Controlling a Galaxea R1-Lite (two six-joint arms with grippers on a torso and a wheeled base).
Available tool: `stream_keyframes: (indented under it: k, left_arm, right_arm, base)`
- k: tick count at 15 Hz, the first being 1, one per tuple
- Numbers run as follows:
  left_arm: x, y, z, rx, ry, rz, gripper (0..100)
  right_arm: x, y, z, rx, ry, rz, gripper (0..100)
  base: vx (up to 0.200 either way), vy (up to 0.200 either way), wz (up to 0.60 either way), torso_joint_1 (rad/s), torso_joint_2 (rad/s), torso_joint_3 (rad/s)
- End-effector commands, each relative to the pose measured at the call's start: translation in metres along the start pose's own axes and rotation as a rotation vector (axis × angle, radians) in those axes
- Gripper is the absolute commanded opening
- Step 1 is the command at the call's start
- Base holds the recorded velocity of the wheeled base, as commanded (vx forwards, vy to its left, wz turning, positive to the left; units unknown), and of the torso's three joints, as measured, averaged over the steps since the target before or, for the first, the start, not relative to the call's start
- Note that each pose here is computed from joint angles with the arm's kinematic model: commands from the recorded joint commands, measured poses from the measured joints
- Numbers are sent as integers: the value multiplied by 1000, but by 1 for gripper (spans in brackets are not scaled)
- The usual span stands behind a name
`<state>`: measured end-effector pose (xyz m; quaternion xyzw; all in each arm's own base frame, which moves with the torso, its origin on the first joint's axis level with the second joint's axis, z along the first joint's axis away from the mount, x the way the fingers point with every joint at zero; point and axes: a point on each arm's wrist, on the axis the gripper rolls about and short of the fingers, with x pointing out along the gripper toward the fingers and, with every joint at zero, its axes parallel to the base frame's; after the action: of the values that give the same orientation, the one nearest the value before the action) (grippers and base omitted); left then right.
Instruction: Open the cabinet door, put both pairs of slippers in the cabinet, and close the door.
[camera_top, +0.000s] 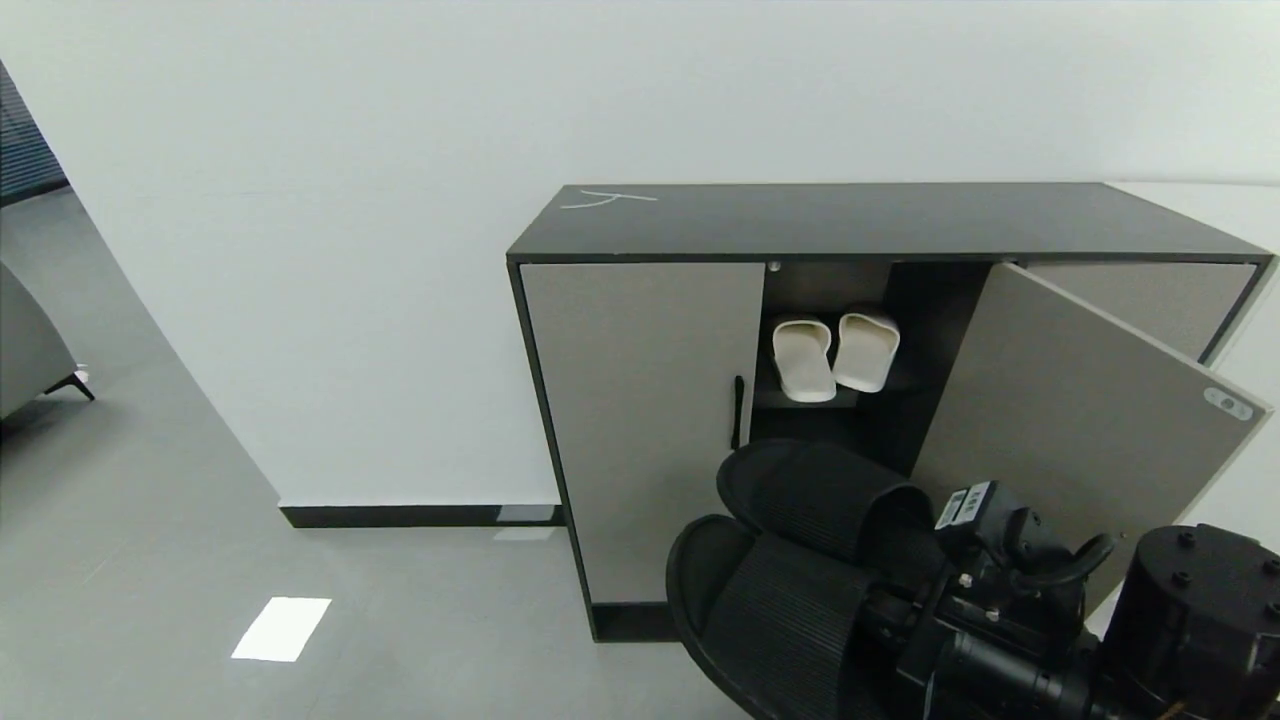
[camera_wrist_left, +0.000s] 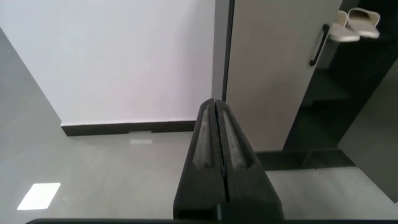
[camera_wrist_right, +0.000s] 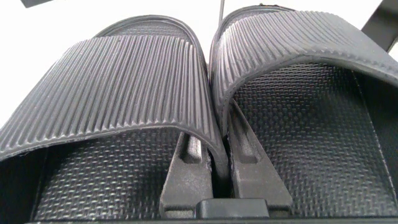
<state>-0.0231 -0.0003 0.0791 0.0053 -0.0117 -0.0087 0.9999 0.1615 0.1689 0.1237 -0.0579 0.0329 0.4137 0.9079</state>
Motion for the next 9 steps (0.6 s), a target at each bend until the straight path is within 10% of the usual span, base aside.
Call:
stream_keyframes:
  k: [1,9]
  left_arm:
    - [0,0,0,0,-1,1,0]
    - [0,0,0,0,-1,1,0]
  right_arm:
    - [1,1,-1,-1,4,3,0]
    - [4,1,-10,9,46,8,0]
  base:
    - [0,0,0,-203,500,290]
    - [0,0,0,-182,471,292]
